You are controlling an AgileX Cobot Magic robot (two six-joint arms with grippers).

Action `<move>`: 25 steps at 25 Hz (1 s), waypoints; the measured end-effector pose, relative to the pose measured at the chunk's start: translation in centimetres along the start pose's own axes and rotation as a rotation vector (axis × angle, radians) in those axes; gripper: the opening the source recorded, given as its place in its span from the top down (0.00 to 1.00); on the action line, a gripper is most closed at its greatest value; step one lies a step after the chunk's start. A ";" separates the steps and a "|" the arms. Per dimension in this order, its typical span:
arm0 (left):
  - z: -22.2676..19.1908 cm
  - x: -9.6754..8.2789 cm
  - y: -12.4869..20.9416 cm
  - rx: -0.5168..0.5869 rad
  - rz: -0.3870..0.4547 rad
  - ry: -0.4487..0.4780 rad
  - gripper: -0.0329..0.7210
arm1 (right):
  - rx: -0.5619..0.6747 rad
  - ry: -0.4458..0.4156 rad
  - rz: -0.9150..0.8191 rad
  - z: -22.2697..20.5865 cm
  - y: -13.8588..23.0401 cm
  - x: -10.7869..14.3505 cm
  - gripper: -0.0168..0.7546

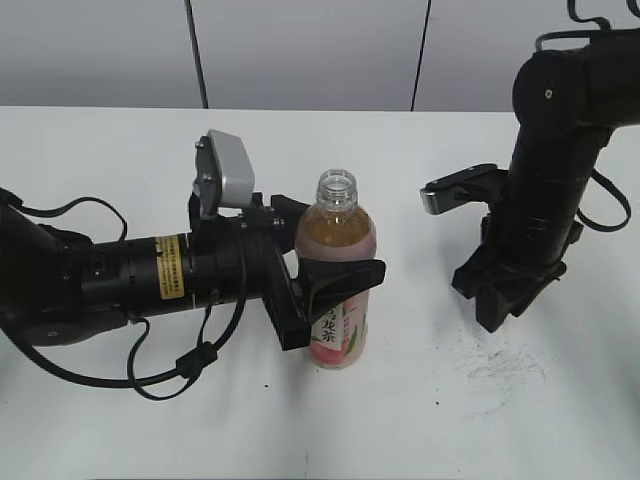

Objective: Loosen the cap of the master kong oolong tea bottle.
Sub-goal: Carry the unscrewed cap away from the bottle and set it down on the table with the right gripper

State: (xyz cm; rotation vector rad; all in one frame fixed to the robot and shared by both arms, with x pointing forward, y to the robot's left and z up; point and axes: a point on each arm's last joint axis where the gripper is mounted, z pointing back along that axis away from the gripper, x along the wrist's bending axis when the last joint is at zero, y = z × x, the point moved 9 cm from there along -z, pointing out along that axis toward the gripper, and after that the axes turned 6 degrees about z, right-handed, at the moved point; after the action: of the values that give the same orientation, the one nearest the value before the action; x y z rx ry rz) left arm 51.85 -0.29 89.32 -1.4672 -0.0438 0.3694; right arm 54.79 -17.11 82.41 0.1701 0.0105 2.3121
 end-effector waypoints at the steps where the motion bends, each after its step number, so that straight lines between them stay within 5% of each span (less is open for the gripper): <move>1: 0.0 0.0 0.0 -0.002 0.000 0.000 0.36 | -0.014 0.004 -0.005 -0.2 -0.3 -0.1 0.62; 12: 0.0 0.0 0.0 -0.005 0.003 0.001 0.36 | 0.068 -0.038 -0.020 -3.6 0.1 0.0 0.61; 20: 0.0 -0.2 0.1 -0.001 -0.002 0.010 0.36 | 0.048 -0.063 -0.047 -3.6 -0.2 0.5 0.23; 25: 0.0 -0.2 0.0 -0.003 -0.005 0.012 0.34 | 0.046 -0.062 -0.077 -3.6 -0.3 0.5 0.22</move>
State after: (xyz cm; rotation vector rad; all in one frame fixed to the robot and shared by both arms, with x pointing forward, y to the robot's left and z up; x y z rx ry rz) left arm 51.67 -0.35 89.33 -1.4714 -0.0384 0.3572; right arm 54.21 -16.43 78.86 0.2602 0.0384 2.2299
